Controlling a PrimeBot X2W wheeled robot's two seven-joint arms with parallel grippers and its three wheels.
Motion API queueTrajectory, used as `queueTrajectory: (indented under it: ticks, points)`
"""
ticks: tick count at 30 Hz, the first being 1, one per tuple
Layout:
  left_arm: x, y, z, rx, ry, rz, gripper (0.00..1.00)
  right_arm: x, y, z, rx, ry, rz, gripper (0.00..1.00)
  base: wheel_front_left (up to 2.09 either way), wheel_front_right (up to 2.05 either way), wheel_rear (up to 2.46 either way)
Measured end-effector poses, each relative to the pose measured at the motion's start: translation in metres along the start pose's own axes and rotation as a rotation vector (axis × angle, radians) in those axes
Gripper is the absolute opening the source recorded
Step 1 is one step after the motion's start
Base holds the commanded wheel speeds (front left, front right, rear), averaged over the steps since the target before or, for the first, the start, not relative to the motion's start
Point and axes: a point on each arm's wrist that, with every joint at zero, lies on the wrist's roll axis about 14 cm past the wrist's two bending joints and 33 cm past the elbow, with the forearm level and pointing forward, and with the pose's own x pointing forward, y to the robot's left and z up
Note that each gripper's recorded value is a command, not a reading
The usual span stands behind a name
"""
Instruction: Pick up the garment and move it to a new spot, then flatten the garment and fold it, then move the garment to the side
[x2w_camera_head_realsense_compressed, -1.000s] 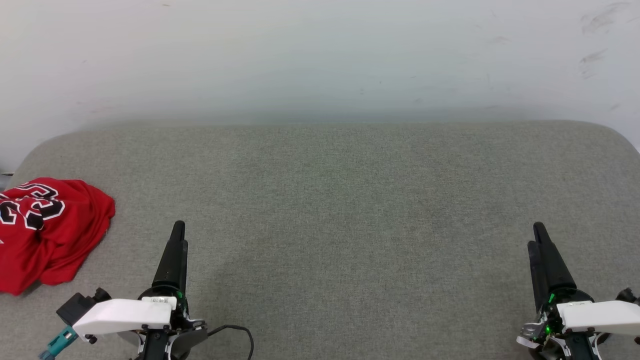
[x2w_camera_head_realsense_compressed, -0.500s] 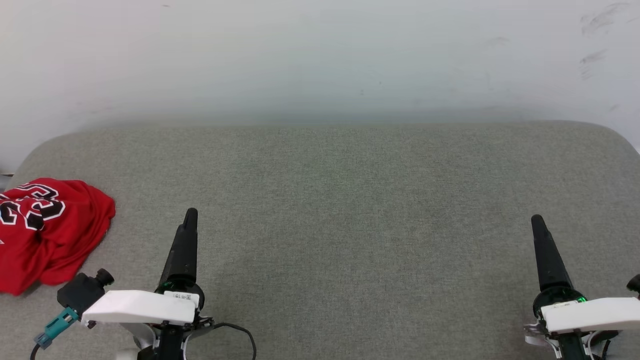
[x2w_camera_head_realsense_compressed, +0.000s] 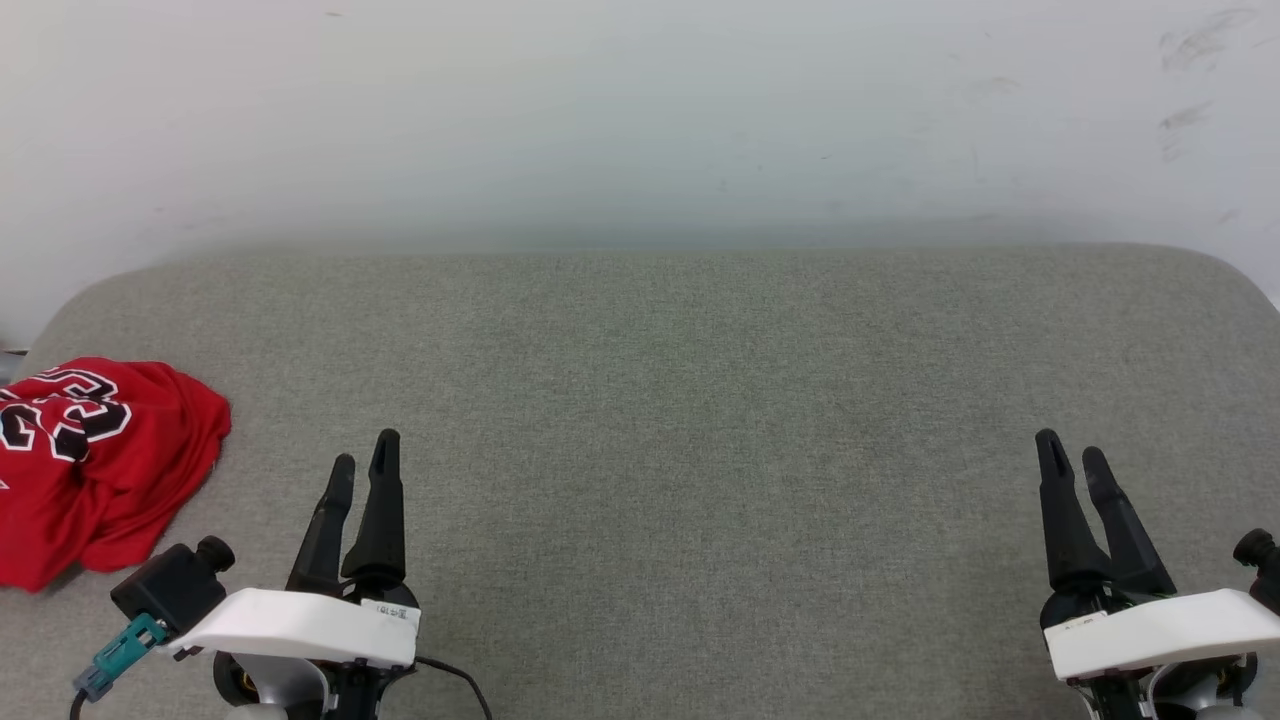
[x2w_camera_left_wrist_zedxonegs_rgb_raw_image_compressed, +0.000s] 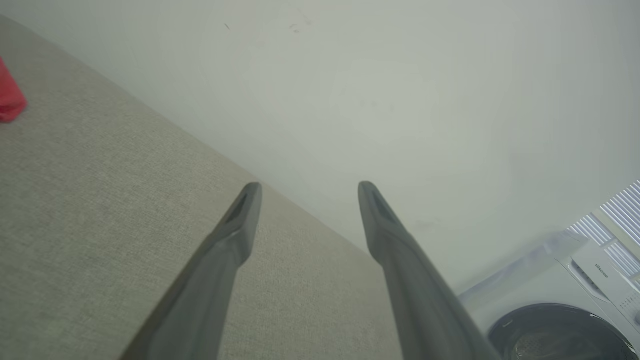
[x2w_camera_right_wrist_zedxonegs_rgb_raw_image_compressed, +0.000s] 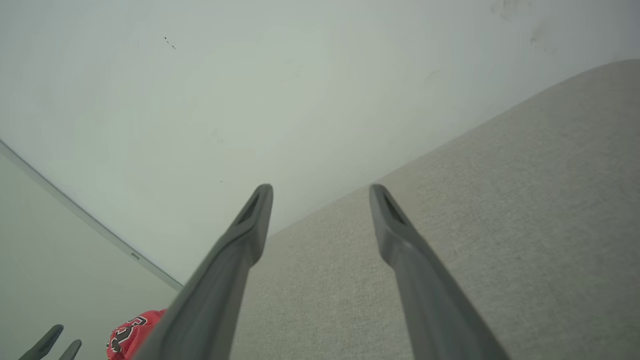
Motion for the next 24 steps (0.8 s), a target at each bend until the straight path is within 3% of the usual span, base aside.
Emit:
queueTrajectory:
  ticks: [24]
  points:
    - [-0.004, 0.002, -0.006, 0.398, 0.016, -0.03, 1.0, -0.003, 0.014, -0.001, -0.377, 0.058, 0.051, 1.0, 0.0, 0.0, 0.0]
